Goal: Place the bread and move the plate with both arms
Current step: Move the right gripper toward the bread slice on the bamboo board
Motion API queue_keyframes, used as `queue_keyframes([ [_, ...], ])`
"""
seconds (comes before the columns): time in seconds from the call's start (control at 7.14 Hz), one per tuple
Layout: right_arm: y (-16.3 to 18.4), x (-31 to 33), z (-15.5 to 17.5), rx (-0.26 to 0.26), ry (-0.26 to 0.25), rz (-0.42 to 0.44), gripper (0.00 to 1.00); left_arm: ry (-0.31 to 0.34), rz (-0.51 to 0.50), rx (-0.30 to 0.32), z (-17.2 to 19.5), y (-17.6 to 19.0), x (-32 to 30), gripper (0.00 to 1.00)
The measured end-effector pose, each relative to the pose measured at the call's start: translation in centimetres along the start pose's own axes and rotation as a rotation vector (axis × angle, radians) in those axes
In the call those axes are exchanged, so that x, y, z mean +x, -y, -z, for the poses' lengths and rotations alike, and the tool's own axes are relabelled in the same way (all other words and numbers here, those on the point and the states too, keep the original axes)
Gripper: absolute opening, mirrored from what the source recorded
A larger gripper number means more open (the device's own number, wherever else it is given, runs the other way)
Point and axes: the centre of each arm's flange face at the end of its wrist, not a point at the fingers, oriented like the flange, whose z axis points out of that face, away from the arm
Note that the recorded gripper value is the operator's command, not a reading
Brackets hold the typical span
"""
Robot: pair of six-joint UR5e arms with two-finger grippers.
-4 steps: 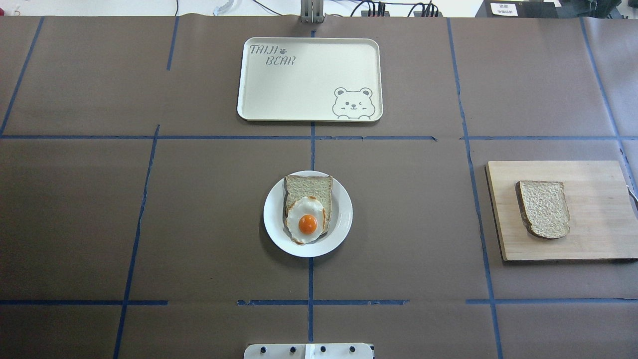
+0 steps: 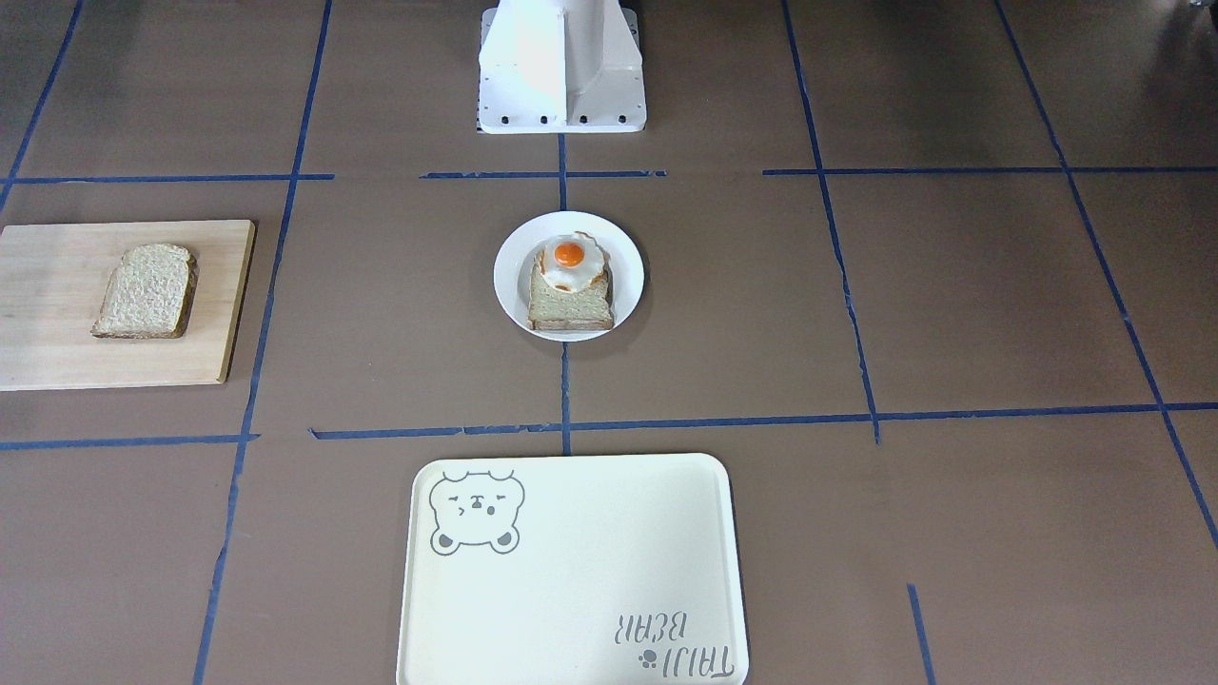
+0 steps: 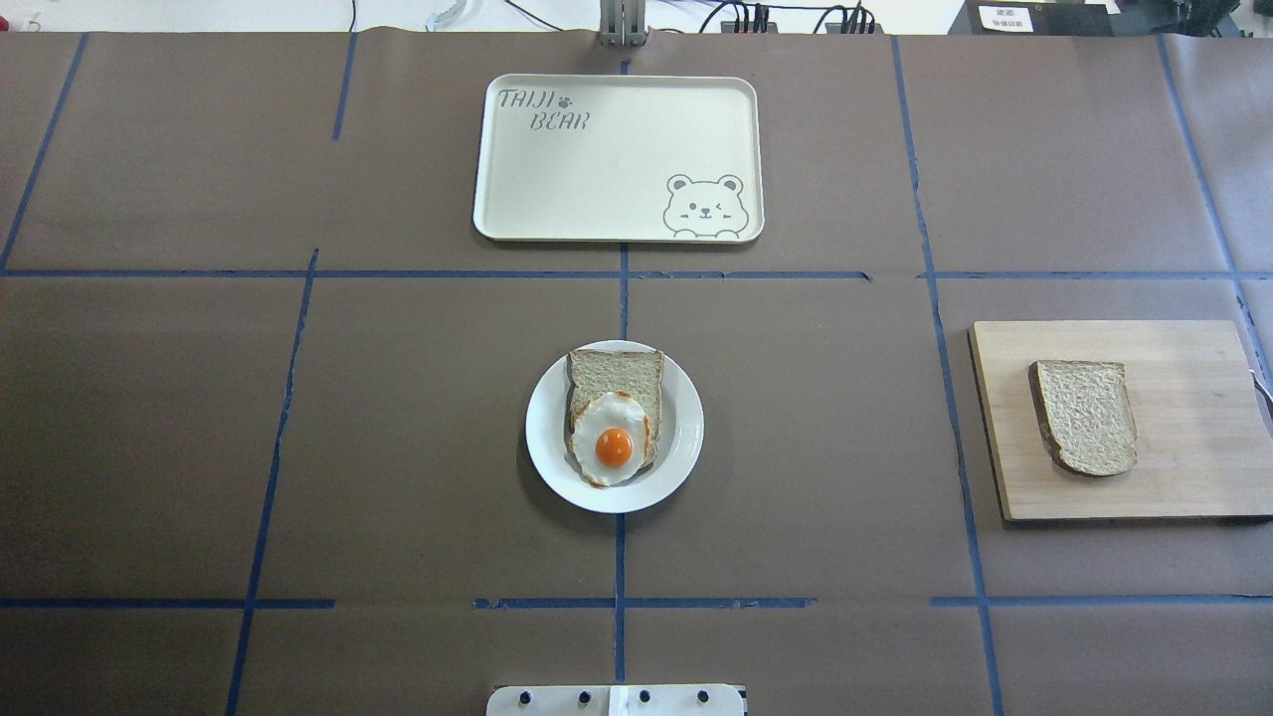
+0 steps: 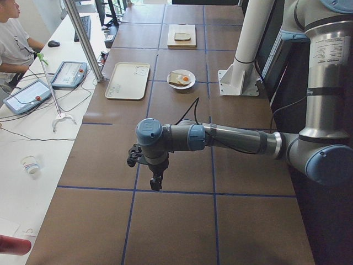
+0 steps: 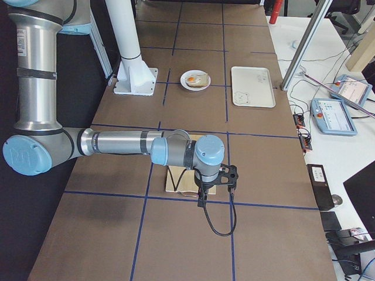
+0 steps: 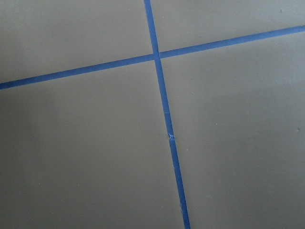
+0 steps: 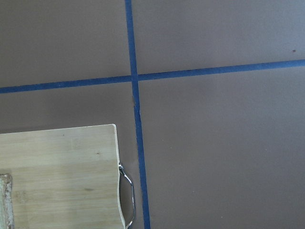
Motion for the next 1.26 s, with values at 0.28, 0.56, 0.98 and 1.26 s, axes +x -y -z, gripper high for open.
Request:
queue_keyframes([
  [0.28, 0.4, -1.2, 0.9, 0.018, 0.002, 0.024, 1.0, 0.008, -0.013, 0.017, 0.3, 0.8, 0.2, 1.0],
  [0.56, 0.4, -2.8, 1.2, 0.02, 0.031, 0.05, 1.0, 0.027, -0.085, 0.093, 1.3, 2.8, 0.8, 1.0],
  [0.98, -0.4, -4.7, 1.0, 0.058, 0.087, 0.125, 1.0, 0.028, -0.129, 0.137, 0.4, 4.6, -0.2, 1.0],
  [1.26, -0.6, -10.5, 0.4, 0.06, 0.093, 0.113, 1.0, 0.029, -0.136, 0.144, 0.4, 4.7, -0.3, 1.0],
])
